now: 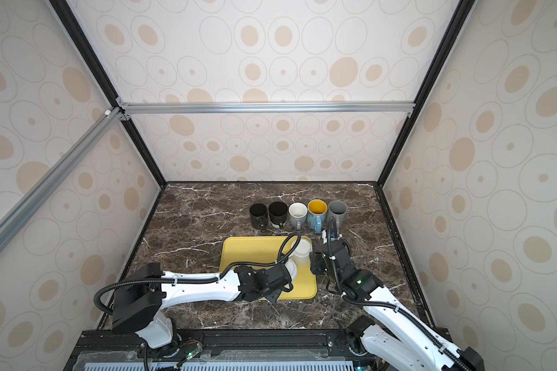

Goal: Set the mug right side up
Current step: 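Close the left gripper on the white mug's handle, then lift the white mug high with the left gripper while the right gripper approaches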

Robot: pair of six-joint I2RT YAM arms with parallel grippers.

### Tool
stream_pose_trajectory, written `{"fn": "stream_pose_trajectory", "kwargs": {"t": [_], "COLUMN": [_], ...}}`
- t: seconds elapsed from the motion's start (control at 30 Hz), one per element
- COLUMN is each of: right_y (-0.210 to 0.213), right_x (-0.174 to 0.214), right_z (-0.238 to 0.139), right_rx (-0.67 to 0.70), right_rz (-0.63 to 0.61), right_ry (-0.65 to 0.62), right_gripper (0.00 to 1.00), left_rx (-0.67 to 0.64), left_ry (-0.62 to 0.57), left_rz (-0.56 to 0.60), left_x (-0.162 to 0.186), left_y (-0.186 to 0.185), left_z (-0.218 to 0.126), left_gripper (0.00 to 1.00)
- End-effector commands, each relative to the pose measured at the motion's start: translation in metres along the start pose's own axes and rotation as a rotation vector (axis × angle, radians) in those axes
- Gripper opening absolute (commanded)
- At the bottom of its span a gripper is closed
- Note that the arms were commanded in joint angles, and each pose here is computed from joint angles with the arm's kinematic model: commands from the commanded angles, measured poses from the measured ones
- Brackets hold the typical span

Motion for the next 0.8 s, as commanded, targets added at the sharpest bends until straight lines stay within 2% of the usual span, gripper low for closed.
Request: {"fn": "stream_pose_trajectory", "kwargs": {"t": [0.0,0.27,0.33,0.53,0.77], "right_y": [-0.003,-0.002,-0.001,0.003,0.012], "right_x": [0.002,0.002,0.002,0.001,-0.005], "right_z": [0.001,0.000,0.000,-0.001,-0.011], "right_rx": [0.001,-0.008,-0.012,-0.043,-0.085], "right_rz": [0.018,0.023,0.025,0.033,0.005], "right_ry": [-0.001,0.000,0.000,-0.003,-0.002], "right_gripper": [0.51,0.51,0.51,0.51,0.51], "left_rx": [-0.009,-0.020,-0.041,-0.103,-0.112], "left_ry": [-0.053,-0.051,-0.048,-0.070,-0.196], "left_rz": [-0.017,-0.007,0.001,0.026,-0.006], "left_x": [-0.014,-0.014,-0.013,-0.018,-0.032], "left_y": [0.007,0.009,0.013,0.026,0.039], "left_z": [-0.011,-0.012,-0.013,-0.029,-0.061], "left_gripper": [0.21,0.08,0.00,0.00,0.00]}}
Point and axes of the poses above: each gripper's point midway between its finger pads, its own z axis out along the fingers, its own y axis along the line the jaws close on, x = y × z, the point moved 3 cm from there along -z, back along the fingers, and after that the axes turned 14 degrees about z, right-handed, at the moved point
